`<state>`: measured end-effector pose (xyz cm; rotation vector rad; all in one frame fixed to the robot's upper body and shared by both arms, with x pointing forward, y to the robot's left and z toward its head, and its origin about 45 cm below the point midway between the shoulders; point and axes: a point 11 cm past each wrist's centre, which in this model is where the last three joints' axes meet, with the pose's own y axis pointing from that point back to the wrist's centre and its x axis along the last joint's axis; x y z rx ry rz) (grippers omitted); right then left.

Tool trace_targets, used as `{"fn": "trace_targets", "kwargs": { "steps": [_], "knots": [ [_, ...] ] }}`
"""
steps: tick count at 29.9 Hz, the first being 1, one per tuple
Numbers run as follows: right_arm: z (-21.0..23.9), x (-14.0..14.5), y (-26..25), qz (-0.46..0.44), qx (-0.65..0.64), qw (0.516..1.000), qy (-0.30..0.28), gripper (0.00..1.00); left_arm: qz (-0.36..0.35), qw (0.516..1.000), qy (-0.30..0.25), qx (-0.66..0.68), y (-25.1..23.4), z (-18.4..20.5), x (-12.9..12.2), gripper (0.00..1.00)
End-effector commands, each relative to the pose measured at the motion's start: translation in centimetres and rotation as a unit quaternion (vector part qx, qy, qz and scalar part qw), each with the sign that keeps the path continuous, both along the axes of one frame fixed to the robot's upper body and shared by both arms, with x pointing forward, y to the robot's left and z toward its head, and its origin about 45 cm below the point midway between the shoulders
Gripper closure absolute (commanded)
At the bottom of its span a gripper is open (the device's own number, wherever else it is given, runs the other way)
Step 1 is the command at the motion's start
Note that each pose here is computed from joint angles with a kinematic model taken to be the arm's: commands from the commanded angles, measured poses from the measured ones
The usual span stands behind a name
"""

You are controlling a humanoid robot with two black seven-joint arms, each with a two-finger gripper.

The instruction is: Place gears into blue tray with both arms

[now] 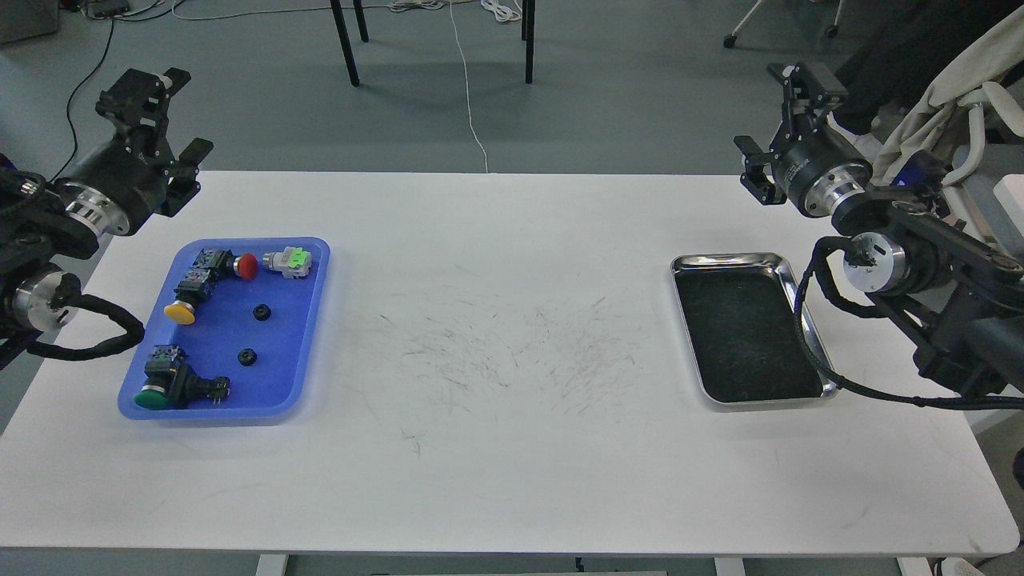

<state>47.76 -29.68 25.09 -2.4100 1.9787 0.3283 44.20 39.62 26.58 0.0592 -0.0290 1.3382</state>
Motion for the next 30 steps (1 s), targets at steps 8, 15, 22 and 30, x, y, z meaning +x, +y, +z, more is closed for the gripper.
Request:
{"fn": "trace_targets", "kwargs": {
  "steps": [8, 15, 22, 30],
  "knots": [
    [-0.6, 1.0, 2.7, -0.007, 0.076, 0.996, 0.041, 0.01, -0.041, 0.991, 0.007, -0.13, -2.3, 1.0, 0.9, 0.02],
    [-1.1, 1.5, 4.9, -0.002, 0.089, 0.995, 0.046, 0.01, -0.048, 0.985, 0.008, -0.166, -5.8, -0.6, 2.4, 0.02],
    [-0.8, 1.7, 5.4, 0.0, 0.088, 0.995, 0.043, 0.01, -0.041, 0.985, -0.007, -0.168, -4.1, -0.5, 2.6, 0.01],
    [-0.5, 2.1, 6.4, 0.005, 0.091, 0.995, 0.041, 0.01, -0.01, 0.982, -0.057, -0.181, -2.5, 2.2, 3.9, 0.02]
  ]
}}
